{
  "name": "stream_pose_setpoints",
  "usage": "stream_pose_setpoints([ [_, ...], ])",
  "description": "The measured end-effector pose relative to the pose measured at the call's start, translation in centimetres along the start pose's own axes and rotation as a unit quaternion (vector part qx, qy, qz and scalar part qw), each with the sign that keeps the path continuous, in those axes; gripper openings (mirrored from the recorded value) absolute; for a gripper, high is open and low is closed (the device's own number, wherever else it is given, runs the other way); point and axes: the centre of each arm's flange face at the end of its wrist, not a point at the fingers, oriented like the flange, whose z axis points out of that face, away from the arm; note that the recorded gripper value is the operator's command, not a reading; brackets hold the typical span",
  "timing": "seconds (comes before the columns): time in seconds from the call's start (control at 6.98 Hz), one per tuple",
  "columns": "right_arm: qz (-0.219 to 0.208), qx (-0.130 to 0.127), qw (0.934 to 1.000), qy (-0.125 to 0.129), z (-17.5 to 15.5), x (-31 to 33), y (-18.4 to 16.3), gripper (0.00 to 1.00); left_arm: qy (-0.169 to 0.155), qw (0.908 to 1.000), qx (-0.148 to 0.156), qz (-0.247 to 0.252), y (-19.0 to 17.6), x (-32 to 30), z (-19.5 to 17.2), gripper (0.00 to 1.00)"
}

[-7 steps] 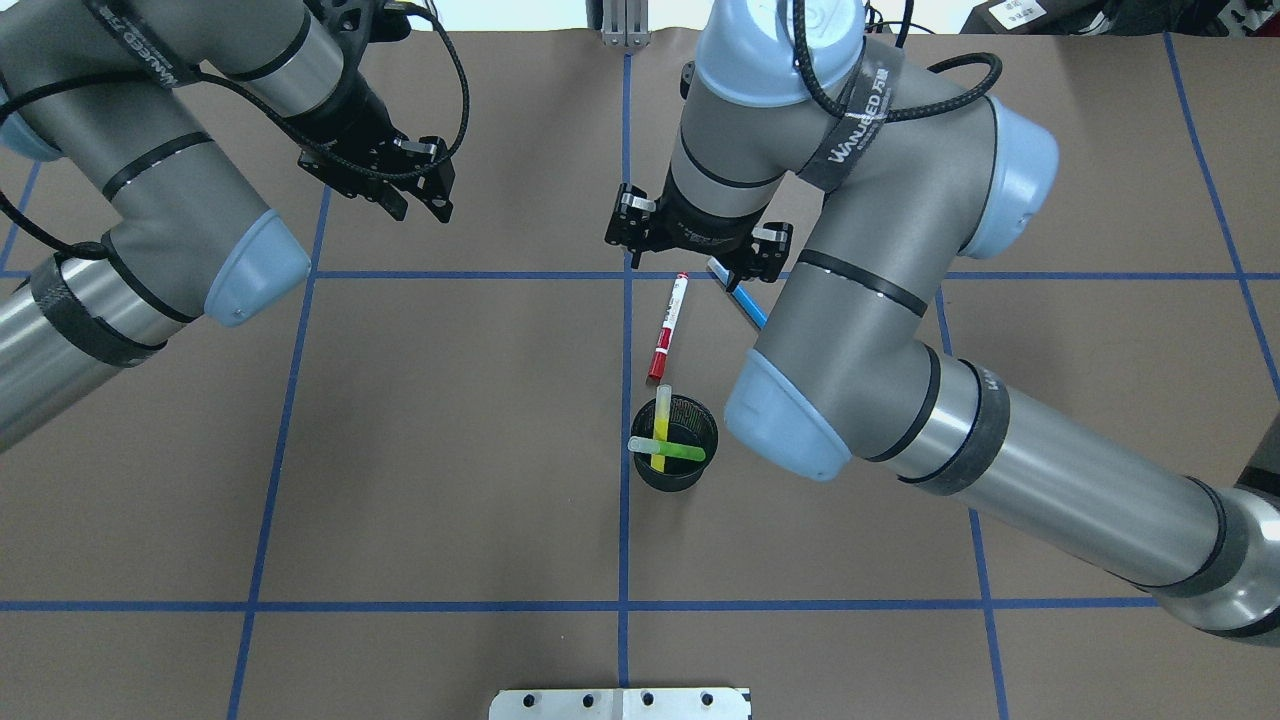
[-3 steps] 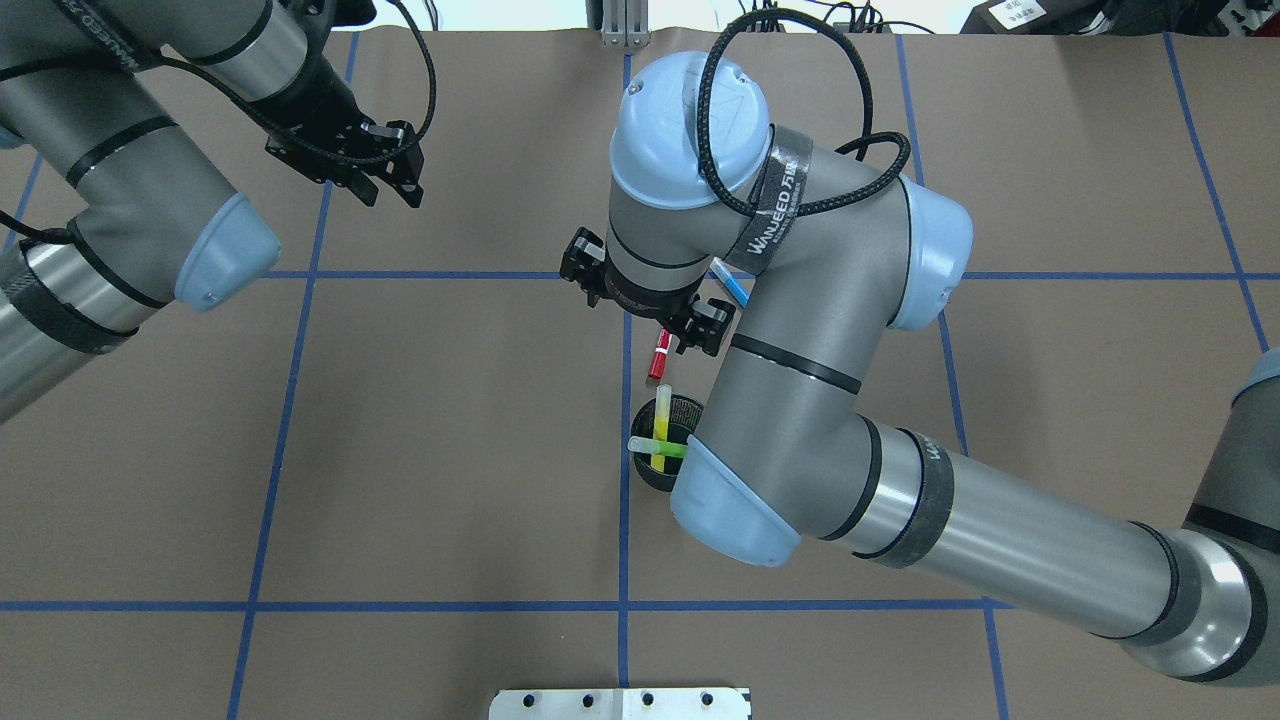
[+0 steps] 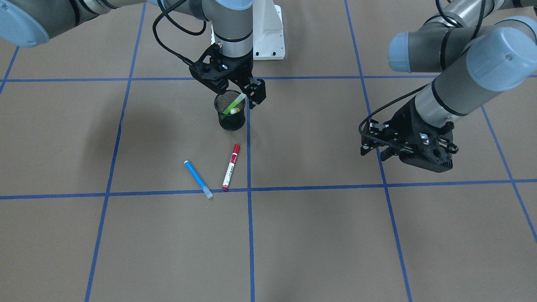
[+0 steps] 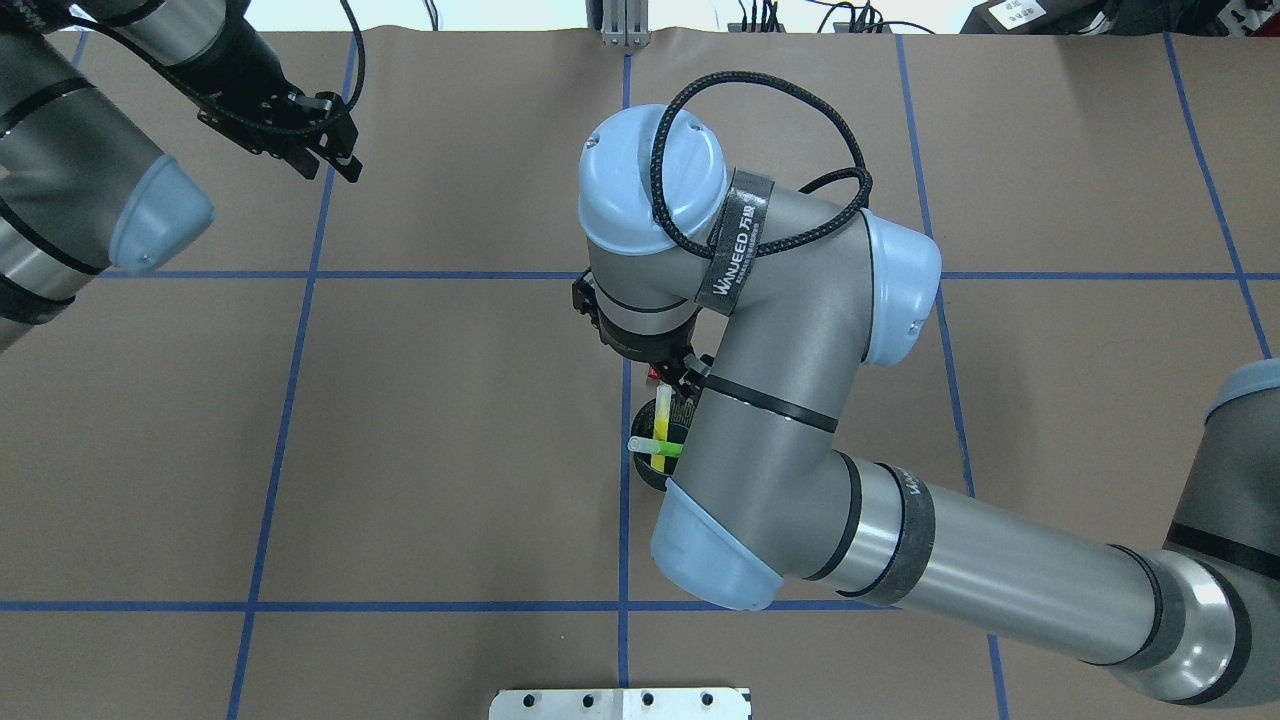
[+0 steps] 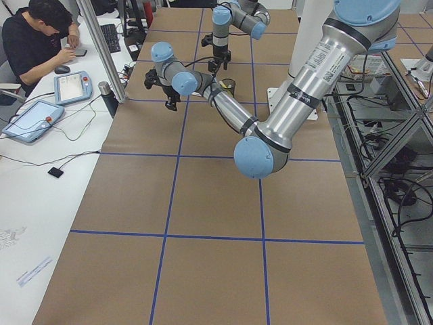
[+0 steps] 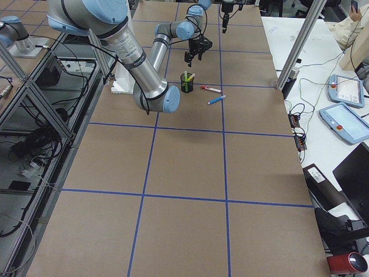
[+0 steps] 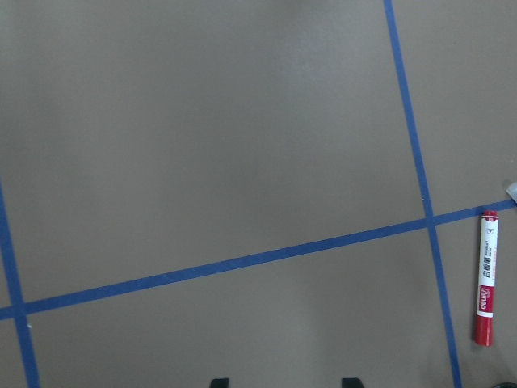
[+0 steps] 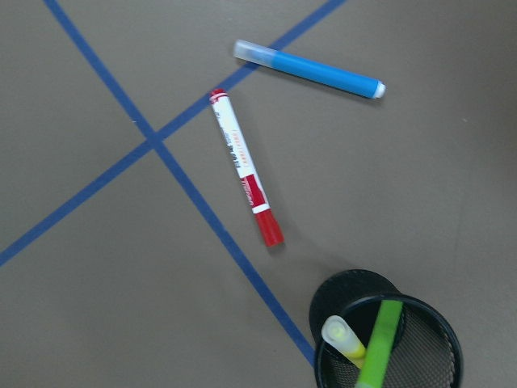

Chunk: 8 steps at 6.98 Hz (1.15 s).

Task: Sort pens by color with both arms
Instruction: 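Move the right gripper down over the pen cup while the left arm withdraws, then lower the right gripper into the cup and grasp the green highlighter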

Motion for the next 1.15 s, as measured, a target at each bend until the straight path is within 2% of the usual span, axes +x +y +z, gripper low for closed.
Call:
stream_pose_setpoints([
  [0.29, 0.046, -0.003, 0.9986, 0.028, 1.2, 0.8, 1.0, 0.95, -0.007, 0.9998, -0.002, 0.02, -0.2, -1.6, -0.3, 0.55],
  [0.57, 0.073, -0.019, 0.9959, 0.049, 2.9, 1.6, 3.0, 0.89, -0.011, 0.9994, 0.005, 0.031, -0.5, -2.4, -1.3, 0.55],
  [0.86, 0.098, -0.025, 0.9933, 0.056, 4.3, 1.8, 4.1, 0.82, -0.014, 0.9993, 0.008, 0.033, -0.7, -2.9, -1.7, 0.55],
  [1.15, 0.096, -0.037, 0.994, 0.038, 5.6, 2.0, 3.9, 0.79, -0.016, 0.9993, 0.009, 0.033, -0.7, -3.0, -1.7, 0.55],
])
